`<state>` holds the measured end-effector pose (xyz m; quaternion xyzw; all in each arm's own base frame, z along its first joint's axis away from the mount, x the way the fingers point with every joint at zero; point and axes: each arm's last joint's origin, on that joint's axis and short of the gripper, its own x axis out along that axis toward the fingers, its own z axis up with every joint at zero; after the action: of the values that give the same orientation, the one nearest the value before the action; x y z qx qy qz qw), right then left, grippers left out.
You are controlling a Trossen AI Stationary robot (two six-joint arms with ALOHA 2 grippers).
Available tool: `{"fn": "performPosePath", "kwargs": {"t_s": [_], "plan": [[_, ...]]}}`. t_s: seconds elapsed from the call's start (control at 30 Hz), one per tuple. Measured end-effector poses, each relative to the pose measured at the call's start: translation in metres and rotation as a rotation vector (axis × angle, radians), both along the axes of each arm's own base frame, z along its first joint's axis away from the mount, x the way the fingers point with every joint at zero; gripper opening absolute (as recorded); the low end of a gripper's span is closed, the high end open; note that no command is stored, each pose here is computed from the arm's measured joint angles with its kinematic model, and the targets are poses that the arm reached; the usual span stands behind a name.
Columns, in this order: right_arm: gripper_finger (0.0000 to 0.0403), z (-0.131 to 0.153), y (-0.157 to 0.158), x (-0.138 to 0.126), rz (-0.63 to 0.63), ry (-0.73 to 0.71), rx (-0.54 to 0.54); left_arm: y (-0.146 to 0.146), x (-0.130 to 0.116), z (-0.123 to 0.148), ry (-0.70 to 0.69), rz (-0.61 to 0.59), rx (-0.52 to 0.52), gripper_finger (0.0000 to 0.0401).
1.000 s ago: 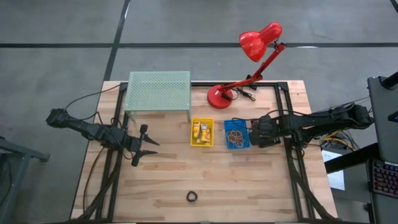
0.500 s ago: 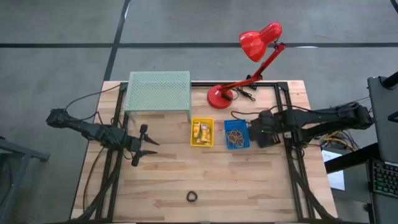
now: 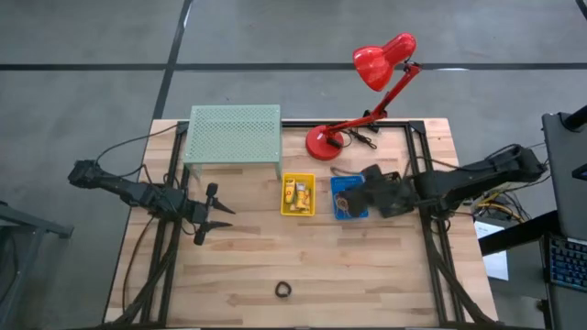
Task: Pick & Place Office Desk Supplies
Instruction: Put the black spring keychain into the black basket
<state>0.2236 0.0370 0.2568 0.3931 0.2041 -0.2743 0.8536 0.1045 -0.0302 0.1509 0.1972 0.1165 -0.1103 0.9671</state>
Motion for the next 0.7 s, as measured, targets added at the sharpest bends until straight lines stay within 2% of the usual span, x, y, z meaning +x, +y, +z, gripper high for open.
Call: {"fn": "performPosePath", "kwargs": {"t_s": [0.23,0.4,0.57,0.7], "plan": [[0.0166,-0.02,0.032,0.039,0.056,0.044,-0.032,0.0,0.0,0.0,0.001,0.001,-0.002,0.0173],[0.0166,-0.029,0.061,0.073,0.155,0.12,-0.113,0.0,0.0,0.0,0.003,0.001,-0.001,0.0173],[0.0166,-0.034,0.094,0.102,0.176,0.156,-0.21,0.0,0.0,-0.001,0.008,0.0,0.001,0.0173],[0.0167,-0.036,0.121,0.122,0.209,0.185,-0.241,0.0,0.0,-0.001,0.008,0.0,0.001,0.0173]]}}
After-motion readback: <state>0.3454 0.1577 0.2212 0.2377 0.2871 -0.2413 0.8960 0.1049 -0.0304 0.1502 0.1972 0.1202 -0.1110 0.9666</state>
